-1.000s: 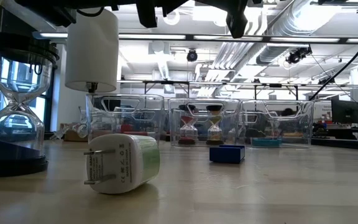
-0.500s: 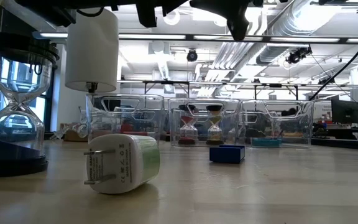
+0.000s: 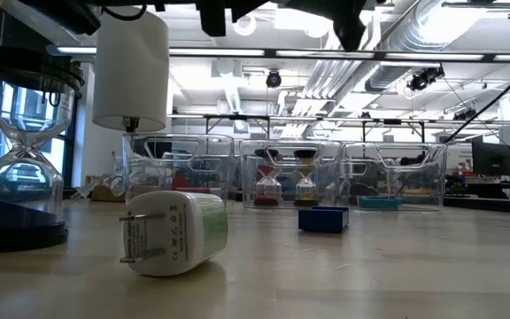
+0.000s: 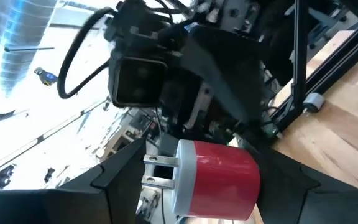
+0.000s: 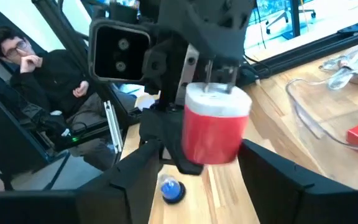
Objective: Pick & Place Office items
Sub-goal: Put the pink charger adapter into the left transparent bin
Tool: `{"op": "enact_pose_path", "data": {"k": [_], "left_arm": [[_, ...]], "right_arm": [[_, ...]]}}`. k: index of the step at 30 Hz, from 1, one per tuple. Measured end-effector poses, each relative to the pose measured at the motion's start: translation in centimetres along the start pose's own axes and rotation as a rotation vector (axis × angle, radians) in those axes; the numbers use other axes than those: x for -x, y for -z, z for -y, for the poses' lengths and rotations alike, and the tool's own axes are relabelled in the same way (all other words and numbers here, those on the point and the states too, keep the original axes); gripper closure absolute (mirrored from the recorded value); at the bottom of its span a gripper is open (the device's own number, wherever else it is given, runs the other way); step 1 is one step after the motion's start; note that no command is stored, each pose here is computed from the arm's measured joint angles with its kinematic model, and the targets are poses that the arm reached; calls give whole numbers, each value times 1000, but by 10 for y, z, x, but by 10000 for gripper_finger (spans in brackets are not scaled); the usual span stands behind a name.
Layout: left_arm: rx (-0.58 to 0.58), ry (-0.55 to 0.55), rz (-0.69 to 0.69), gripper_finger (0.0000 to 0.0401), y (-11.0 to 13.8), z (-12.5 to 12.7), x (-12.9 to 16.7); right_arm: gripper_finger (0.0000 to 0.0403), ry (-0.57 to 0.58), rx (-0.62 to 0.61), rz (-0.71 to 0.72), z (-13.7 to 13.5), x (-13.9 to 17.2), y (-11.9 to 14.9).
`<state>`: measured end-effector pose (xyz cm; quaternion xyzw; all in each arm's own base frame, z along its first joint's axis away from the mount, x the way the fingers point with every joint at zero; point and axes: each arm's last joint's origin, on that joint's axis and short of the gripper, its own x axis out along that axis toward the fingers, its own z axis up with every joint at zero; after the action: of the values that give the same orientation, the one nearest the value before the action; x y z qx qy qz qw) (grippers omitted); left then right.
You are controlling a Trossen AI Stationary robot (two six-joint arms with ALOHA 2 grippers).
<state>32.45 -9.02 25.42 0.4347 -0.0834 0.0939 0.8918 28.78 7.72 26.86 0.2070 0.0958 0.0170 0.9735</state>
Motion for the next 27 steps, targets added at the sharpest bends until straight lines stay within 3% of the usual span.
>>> {"op": "enact_pose_path", "data": {"k": [4,7,13,16,27], "left_arm": [[8,-16,-1,163,-3,0,1],[43,-91,-63,163,-4,-2,2],[167,-420,-342,163,-1,-20,7],[166,-545,-496,162,4,-27,10],[124,-653,-759,162,13,-32,14]], "right_arm": [[212,22,-5,-32,0,19,-9],[225,39,-35,-52,0,31,-14],[251,82,-26,-64,-7,41,-10],[263,94,-12,-67,-10,42,-8],[288,95,-7,-84,-10,42,-6]]}}
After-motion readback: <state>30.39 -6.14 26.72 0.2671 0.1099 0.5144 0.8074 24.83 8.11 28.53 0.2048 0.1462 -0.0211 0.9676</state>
